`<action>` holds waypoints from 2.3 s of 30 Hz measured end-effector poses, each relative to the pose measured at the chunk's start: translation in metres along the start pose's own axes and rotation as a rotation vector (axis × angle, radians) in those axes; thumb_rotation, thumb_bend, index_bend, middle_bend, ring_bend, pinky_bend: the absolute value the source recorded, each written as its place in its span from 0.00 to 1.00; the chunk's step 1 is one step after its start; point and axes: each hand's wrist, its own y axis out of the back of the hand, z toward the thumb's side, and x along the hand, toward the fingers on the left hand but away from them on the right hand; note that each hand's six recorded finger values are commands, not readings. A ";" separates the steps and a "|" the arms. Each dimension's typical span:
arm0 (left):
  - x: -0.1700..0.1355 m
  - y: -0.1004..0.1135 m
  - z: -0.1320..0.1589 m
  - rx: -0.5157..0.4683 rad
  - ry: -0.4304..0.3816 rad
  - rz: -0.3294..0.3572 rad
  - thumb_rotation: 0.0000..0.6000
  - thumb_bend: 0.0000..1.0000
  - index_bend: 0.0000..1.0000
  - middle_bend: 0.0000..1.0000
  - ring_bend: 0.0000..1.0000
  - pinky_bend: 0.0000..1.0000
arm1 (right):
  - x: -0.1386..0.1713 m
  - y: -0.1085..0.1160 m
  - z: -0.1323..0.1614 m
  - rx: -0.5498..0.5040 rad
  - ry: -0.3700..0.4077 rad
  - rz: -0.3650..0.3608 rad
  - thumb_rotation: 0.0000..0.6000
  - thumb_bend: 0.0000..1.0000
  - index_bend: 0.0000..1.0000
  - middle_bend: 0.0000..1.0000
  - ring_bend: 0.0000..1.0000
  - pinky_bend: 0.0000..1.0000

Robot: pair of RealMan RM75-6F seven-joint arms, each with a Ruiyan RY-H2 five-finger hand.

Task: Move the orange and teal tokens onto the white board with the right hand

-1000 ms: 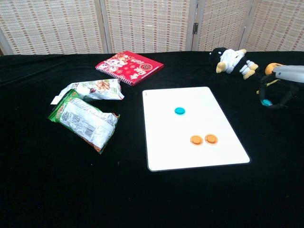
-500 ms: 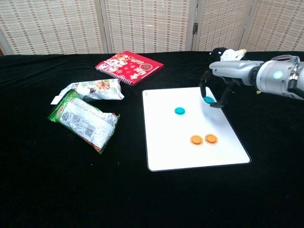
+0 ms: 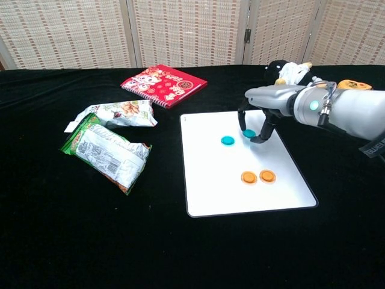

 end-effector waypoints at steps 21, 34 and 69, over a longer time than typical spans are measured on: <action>-0.001 -0.004 -0.005 -0.005 0.012 -0.006 1.00 0.22 0.00 0.01 0.05 0.00 | -0.004 -0.001 0.004 0.037 -0.001 0.000 1.00 0.37 0.42 0.21 0.07 0.00; 0.002 -0.002 -0.005 -0.004 0.009 0.001 1.00 0.22 0.00 0.01 0.05 0.00 | 0.010 0.024 -0.006 -0.056 -0.001 -0.077 1.00 0.37 0.28 0.20 0.08 0.00; 0.017 0.012 0.027 -0.022 -0.049 0.040 1.00 0.22 0.00 0.01 0.05 0.00 | 0.266 0.006 -0.169 -0.254 -0.241 -0.411 1.00 0.37 0.23 0.16 0.12 0.02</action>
